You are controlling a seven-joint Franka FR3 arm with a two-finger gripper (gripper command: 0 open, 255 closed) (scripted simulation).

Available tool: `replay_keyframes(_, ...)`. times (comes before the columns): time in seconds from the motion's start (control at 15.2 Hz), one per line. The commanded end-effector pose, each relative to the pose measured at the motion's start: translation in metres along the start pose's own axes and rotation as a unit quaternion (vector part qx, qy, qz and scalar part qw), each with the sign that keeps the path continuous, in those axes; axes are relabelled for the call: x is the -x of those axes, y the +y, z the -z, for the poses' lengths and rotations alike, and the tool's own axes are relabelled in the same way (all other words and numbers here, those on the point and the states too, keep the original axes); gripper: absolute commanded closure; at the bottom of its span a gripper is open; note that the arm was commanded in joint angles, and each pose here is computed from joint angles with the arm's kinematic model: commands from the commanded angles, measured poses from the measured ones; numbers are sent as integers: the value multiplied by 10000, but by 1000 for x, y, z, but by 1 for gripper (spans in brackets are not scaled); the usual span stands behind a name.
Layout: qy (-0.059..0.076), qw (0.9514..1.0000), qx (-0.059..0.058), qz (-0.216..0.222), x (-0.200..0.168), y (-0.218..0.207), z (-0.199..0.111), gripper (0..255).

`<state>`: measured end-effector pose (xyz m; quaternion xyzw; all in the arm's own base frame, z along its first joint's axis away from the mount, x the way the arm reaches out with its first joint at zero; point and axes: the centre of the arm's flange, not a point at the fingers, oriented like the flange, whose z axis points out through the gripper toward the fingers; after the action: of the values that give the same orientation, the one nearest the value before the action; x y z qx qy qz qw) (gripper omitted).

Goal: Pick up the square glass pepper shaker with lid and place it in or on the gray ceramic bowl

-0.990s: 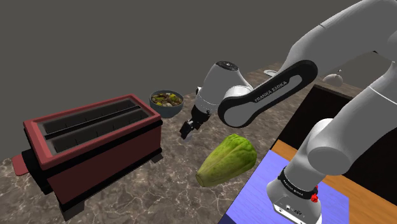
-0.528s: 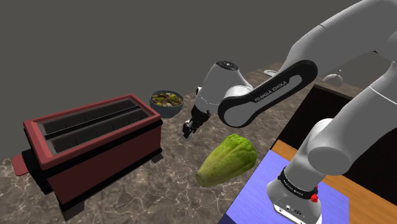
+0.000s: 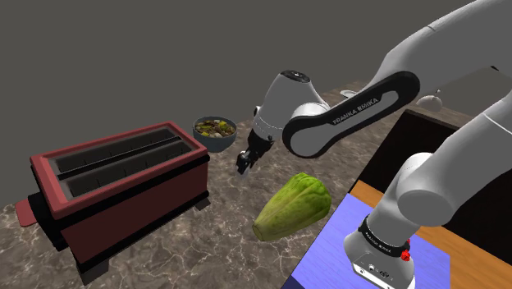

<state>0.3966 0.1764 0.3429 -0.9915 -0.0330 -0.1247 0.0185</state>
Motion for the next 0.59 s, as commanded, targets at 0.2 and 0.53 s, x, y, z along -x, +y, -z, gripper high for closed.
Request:
replay_keyframes(0.2,-3,10000,0,0,-7,-1,26,255)
replay_keyframes(0.53,-3,10000,0,0,-14,-2,51,255)
